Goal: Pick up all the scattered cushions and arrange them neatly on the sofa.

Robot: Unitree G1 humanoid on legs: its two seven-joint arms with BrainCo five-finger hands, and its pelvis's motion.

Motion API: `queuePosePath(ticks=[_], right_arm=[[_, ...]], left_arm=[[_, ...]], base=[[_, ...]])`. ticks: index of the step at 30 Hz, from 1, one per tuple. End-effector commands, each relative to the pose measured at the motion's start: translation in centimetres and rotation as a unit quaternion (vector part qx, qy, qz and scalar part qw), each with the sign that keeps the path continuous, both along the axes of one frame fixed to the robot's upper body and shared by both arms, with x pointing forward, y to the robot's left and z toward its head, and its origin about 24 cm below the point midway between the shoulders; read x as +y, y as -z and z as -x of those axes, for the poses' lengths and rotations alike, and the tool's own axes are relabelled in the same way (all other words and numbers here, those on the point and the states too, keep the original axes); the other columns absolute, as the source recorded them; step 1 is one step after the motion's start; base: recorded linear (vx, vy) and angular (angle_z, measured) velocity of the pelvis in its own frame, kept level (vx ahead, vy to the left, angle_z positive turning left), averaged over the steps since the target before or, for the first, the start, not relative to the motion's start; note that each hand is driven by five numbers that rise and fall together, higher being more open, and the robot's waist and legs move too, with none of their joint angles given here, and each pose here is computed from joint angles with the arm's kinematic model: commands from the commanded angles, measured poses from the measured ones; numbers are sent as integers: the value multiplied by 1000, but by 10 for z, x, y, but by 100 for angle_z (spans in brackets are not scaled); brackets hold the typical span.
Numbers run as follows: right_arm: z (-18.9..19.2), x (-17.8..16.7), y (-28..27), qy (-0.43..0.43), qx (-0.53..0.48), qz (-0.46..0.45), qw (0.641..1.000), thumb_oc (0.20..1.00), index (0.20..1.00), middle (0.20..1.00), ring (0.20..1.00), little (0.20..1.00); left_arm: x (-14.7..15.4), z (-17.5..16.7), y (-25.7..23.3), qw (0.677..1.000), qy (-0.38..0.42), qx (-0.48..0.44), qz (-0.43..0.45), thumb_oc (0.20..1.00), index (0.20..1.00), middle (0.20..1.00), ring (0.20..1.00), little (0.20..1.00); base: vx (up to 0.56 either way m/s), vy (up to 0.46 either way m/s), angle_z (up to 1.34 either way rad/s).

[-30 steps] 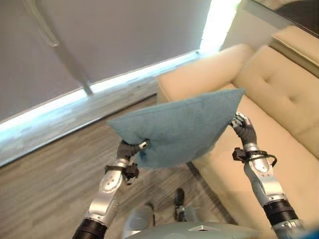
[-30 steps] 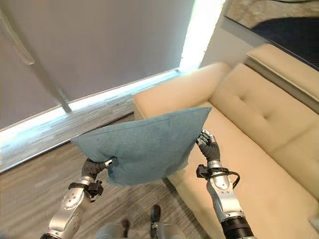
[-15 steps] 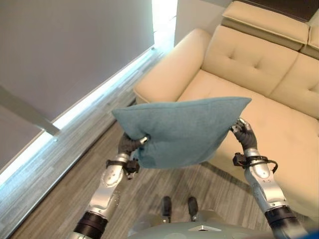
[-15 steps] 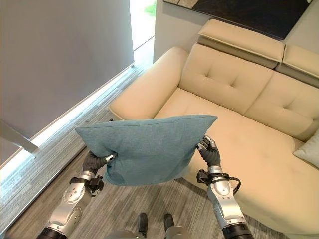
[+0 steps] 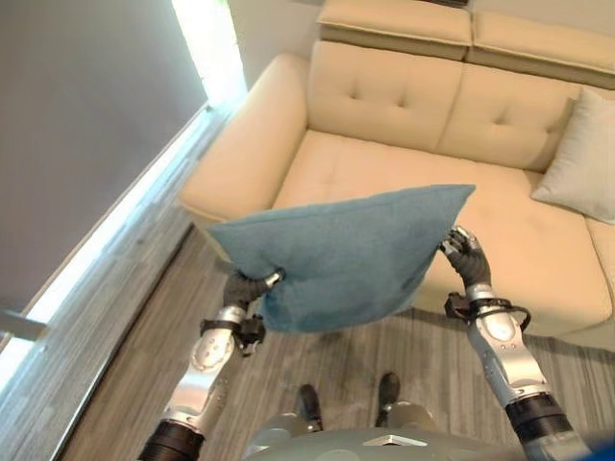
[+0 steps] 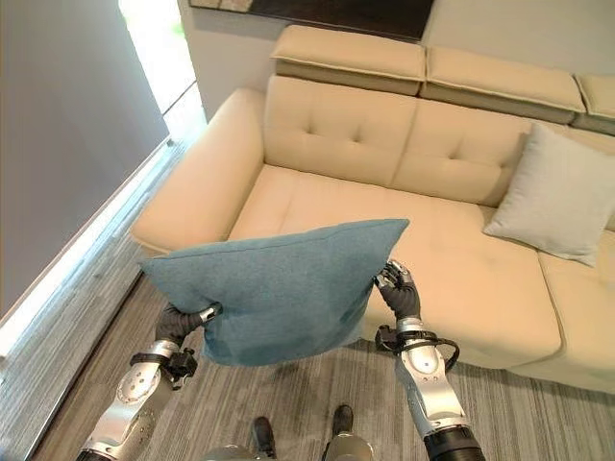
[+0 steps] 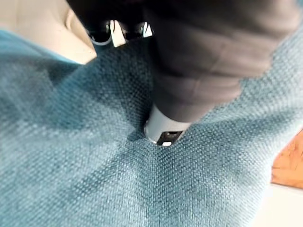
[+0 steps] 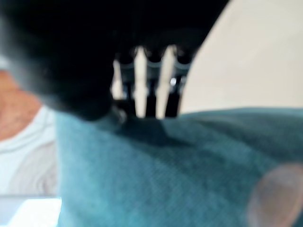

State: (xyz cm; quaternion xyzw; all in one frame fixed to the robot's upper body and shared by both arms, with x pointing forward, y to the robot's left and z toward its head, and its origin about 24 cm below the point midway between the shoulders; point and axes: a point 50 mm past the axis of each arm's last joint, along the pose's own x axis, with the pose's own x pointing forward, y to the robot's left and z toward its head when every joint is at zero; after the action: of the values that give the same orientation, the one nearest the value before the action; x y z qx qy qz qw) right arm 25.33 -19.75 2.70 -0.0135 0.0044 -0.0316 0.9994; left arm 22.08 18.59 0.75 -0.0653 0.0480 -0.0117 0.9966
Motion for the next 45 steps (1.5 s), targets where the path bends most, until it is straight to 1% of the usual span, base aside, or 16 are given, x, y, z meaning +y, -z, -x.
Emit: queuePosePath(ticks=[1,5,11,20,25,30,35,40,45], right_arm=[[-18,18,-39,-47,-103,2,994,200,200,200,200,200],[-13,13,-37,-42,-99,3,994,200,200,200,200,200],[-8,-3,-37,-10,-100,-5,995,200,200,200,200,200],[-8,-2,-31,-7,-84,-2,996,200,200,200,200,200],[-7,1,-31,-15,-84,0,996,200,200,200,200,200],[-12,12,-36,-29,-98,-4,995,200,200,200,200,200],[-15,17,-37,-38,-98,-5,994,200,200,200,200,200],[-12,12,-36,-33,-98,-2,995,200,200,200,200,200],[-8,-2,-35,-15,-95,10,995,200,200,200,200,200]], left_arm=[[-26,-18,-50,988,54,-139,32,200,200,200,200,200],[-28,-17,-48,988,55,-137,36,200,200,200,200,200],[-33,-21,-51,987,52,-140,54,200,200,200,200,200],[-29,-21,-50,989,32,-136,56,200,200,200,200,200],[-29,-19,-48,989,45,-131,50,200,200,200,200,200],[-19,-19,-50,990,39,-132,29,200,200,200,200,200],[-14,-19,-49,991,27,-131,31,200,200,200,200,200],[-17,-19,-48,990,28,-133,40,200,200,200,200,200],[-26,-20,-48,989,44,-132,54,200,200,200,200,200]], base=[[69,-94,-15],[115,-202,-15],[53,-172,16],[106,36,-30],[149,139,-65],[86,113,-45],[132,-13,-46],[169,-103,0],[148,-232,42]])
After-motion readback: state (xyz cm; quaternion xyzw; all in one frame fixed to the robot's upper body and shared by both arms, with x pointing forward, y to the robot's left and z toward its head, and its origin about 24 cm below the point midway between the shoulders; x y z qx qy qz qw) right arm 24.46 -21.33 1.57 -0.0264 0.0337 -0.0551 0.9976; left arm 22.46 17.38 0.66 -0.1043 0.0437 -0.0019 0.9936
